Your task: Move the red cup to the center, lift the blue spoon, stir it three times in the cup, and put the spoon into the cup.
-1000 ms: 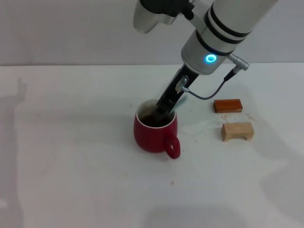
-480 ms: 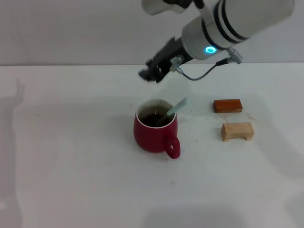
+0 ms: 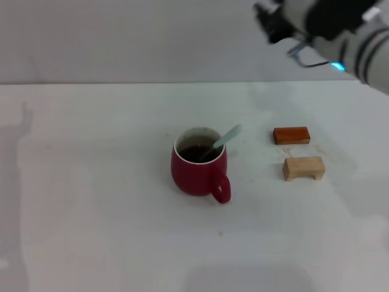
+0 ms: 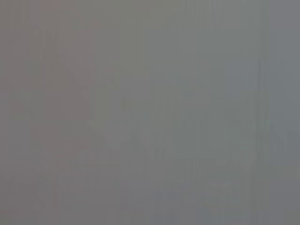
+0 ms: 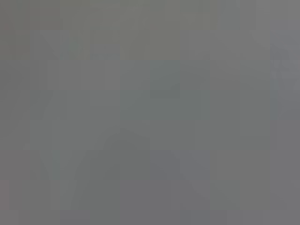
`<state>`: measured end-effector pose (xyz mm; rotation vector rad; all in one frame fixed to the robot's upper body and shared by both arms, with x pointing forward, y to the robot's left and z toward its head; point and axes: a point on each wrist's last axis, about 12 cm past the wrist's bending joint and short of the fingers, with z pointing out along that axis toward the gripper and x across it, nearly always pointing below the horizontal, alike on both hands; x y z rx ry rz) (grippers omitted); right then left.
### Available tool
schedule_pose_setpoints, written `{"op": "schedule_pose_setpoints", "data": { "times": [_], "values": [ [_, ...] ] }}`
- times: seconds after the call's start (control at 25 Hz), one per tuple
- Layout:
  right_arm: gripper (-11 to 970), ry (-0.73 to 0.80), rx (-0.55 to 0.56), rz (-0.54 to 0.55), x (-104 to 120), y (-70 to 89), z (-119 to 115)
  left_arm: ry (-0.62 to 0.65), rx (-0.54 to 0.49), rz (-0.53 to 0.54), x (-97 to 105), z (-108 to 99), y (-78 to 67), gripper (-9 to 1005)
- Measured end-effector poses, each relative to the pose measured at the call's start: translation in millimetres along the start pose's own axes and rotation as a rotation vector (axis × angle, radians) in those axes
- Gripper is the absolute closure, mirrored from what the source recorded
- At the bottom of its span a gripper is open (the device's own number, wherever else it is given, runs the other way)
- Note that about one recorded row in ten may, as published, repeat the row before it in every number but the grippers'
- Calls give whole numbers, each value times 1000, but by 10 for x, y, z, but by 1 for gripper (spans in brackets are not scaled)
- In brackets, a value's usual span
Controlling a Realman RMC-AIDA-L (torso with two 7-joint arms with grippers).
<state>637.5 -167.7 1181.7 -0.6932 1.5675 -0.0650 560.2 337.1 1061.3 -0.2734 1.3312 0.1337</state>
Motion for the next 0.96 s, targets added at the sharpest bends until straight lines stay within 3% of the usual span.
{"op": "schedule_pose_setpoints", "data": {
  "times": [0.04,0.12,0.16,0.2,0.28,0.32,0.36,0.4,0.48,0.52,0.6,0.72,0.96],
  "values": [
    [673,0,0,0,0,0,0,0,0,0,0,0,0,154],
    [673,-102,139,47,204,-65,-174,21,11,2,22,7,-26,154],
    [673,-102,139,47,204,-65,-174,21,11,2,22,7,-26,154],
    [673,-152,221,77,365,-85,-290,21,13,2,22,9,-32,154],
    [673,-174,264,96,440,-101,-343,21,15,3,22,11,-37,154],
    [673,-193,353,153,605,-141,-433,22,15,5,22,11,-38,154],
    [673,-193,353,153,605,-141,-433,22,15,5,22,11,-38,154],
    [673,-198,472,223,786,-228,-535,22,15,5,22,11,-38,154],
    [673,-196,525,250,863,-272,-581,23,15,7,24,10,-35,154],
    [673,-178,636,300,1035,-362,-683,25,18,10,29,5,-35,154],
    [673,-161,677,318,1118,-396,-727,29,30,15,36,-2,-49,154],
    [673,-67,803,411,1493,-498,-906,32,35,19,42,-13,-50,154],
    [673,-7,816,438,1742,-477,-1036,28,48,22,43,-35,-60,154]
  ]
}}
